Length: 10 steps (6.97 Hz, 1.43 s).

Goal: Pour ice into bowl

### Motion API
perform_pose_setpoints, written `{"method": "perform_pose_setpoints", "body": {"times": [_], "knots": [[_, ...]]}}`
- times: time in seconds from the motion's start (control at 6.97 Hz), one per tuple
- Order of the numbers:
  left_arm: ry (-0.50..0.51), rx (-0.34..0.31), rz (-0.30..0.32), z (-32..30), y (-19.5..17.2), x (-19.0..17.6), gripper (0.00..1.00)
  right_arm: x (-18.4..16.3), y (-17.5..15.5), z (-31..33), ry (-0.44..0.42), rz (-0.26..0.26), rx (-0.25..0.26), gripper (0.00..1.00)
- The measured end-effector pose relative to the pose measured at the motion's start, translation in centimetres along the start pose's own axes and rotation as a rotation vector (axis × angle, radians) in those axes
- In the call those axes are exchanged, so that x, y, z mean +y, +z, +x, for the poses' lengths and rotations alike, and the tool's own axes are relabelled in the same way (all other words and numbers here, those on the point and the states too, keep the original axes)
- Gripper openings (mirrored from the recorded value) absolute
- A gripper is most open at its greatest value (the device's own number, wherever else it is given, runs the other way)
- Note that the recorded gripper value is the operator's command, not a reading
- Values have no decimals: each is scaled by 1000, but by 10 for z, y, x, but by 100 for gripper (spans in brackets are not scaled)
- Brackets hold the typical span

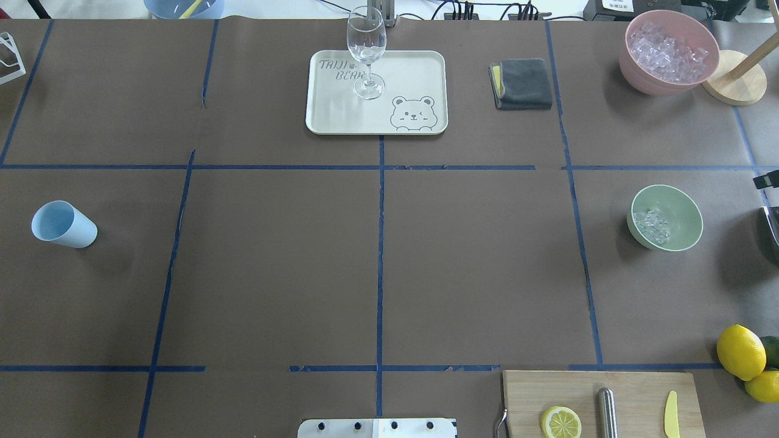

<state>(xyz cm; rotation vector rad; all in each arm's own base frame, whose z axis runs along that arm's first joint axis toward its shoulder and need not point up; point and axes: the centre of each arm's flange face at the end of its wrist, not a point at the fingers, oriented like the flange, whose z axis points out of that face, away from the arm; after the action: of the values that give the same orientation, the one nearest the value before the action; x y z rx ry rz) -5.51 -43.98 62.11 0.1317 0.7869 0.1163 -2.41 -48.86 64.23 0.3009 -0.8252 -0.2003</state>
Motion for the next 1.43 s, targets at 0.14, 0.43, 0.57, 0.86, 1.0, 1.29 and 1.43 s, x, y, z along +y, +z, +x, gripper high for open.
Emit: {"method": "perform_pose_setpoints", "body": {"times": [0.14, 0.43, 0.57, 0.86, 1.0, 1.29, 1.43], "knots": [[6, 1, -2, -1, 1, 0, 100, -3, -33, 31, 23, -29, 40, 100], [7, 3, -17, -7, 7, 8, 100, -1, -72, 56, 114, -132, 94, 100], [6, 4, -21, -8, 9, 12, 100, 7, -75, 60, 158, -178, 106, 100], [9, 5, -20, -8, 9, 13, 100, 13, -77, 60, 187, -201, 110, 100], [10, 5, -19, -8, 8, 13, 100, 12, -78, 58, 185, -198, 103, 100], [11, 5, -19, -8, 8, 13, 100, 11, -79, 57, 175, -195, 96, 100], [9, 5, -20, -8, 9, 14, 100, 12, -78, 56, 174, -196, 94, 100]]}}
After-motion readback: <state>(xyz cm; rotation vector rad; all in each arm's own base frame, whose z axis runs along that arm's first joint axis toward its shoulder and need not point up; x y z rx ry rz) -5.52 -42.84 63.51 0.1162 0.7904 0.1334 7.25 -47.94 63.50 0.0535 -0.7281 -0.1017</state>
